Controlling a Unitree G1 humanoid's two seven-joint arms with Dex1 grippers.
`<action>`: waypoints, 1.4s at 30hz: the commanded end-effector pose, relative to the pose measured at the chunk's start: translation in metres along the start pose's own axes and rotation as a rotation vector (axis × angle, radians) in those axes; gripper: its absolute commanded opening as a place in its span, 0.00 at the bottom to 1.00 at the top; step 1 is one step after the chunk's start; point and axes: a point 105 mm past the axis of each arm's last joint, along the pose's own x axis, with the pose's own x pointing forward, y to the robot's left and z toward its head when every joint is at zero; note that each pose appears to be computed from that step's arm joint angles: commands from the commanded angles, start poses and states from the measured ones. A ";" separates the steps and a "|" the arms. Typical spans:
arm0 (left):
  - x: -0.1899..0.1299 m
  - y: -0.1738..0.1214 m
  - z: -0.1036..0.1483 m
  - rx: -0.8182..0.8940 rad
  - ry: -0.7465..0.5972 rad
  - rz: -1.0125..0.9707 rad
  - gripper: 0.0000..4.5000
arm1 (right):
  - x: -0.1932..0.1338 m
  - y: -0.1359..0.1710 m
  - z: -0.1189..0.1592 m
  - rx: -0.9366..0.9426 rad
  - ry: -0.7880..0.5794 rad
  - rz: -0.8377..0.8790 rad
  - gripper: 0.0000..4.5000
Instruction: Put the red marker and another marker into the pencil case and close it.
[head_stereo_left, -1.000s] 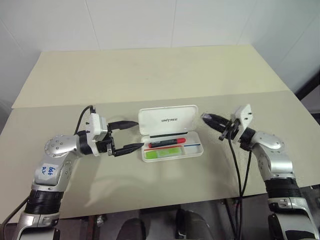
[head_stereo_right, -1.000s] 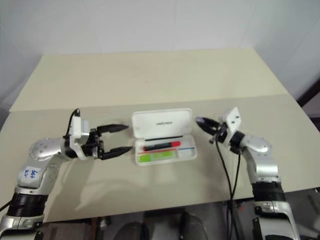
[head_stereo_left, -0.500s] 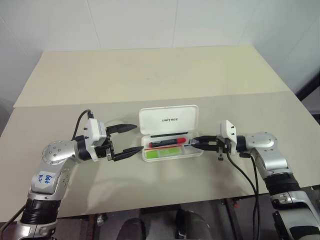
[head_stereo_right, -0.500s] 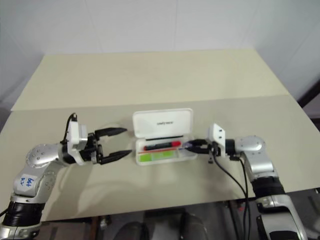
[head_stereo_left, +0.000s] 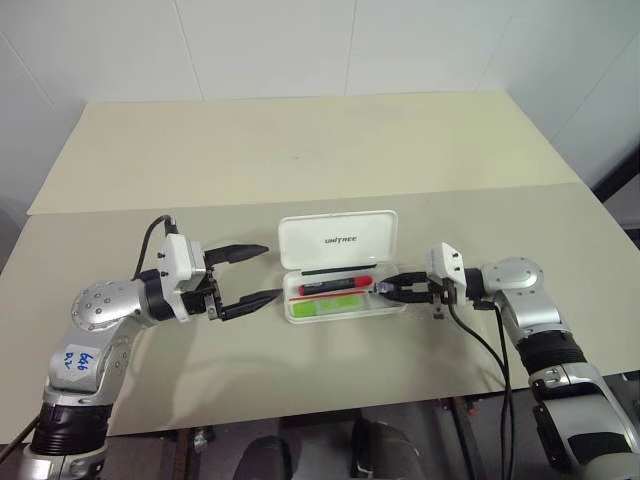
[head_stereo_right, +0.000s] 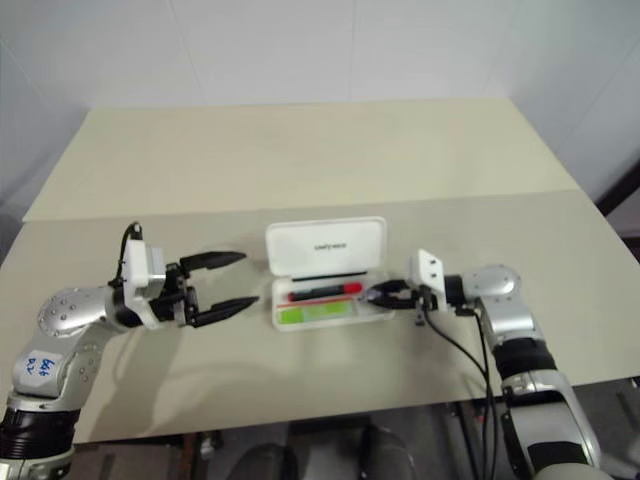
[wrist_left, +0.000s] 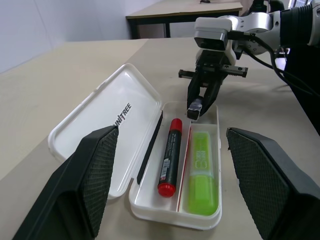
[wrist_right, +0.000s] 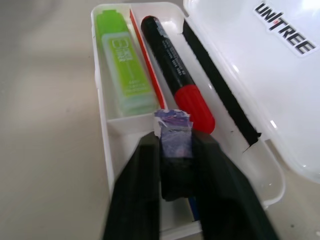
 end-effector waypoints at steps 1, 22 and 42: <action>-0.002 -0.001 0.010 0.029 -0.020 0.002 0.82 | -0.005 0.000 0.001 -0.004 0.007 0.015 0.47; 0.004 0.002 0.011 0.034 -0.028 -0.016 0.82 | -0.008 -0.016 0.039 0.031 -0.130 -0.065 0.99; -0.009 0.010 -0.002 0.001 0.006 0.019 0.82 | -0.085 -0.008 0.066 0.030 -0.075 -0.231 0.99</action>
